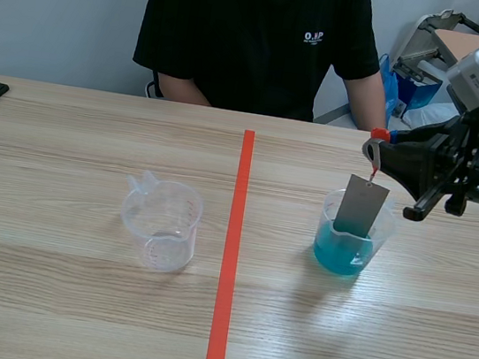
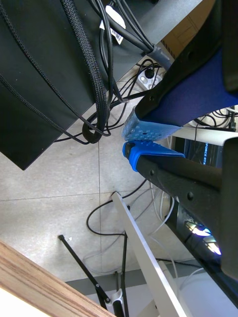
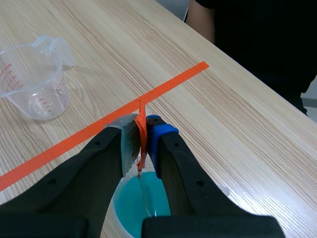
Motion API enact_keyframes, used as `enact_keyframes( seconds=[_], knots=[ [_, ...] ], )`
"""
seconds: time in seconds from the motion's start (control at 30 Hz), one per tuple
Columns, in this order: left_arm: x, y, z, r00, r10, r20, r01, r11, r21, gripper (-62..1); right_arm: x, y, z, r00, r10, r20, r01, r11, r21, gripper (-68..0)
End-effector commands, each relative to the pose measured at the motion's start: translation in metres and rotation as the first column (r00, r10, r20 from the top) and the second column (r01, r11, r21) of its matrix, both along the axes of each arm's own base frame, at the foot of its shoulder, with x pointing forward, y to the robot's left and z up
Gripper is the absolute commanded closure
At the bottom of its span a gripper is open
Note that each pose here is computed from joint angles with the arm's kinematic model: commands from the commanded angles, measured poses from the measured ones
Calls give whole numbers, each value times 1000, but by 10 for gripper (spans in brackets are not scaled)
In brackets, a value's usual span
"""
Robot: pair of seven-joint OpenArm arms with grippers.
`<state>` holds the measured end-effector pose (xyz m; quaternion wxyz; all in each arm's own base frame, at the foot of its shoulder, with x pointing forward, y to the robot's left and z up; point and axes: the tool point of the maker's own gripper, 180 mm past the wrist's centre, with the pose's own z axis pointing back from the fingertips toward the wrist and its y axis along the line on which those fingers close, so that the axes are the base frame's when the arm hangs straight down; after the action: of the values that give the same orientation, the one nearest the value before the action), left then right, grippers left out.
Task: Do the redox reaction experiment.
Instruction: 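Hold the plate still in the solution, then raise the plate and point at it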
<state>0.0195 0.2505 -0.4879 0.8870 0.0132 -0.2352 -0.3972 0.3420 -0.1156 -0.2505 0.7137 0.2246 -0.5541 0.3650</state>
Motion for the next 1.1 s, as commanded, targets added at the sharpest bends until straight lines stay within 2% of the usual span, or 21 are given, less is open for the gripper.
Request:
enact_keyframes(
  seconds=[0.0, 0.27, 0.8, 1.07],
  knots=[
    [0, 5, 4, 1000, -3, 8, 3, 1000, 9, -40, 3, -6, 11, 1000, 10, 23, -9, 1000, -17, -15],
    [0, 5, 4, 1000, -3, 8, 3, 1000, 9, -40, -1, -4, 39, 997, 46, 69, -45, 999, -14, -15],
    [-1, 6, 4, 1000, 0, 5, 0, 1000, 11, -40, -9, -1, 102, 984, 89, 153, -95, 995, 30, -15],
    [-1, 6, 4, 1000, 1, 4, -1, 1000, 11, -40, -12, -2, 124, 982, 92, 165, -101, 994, 47, -15]
  ],
)
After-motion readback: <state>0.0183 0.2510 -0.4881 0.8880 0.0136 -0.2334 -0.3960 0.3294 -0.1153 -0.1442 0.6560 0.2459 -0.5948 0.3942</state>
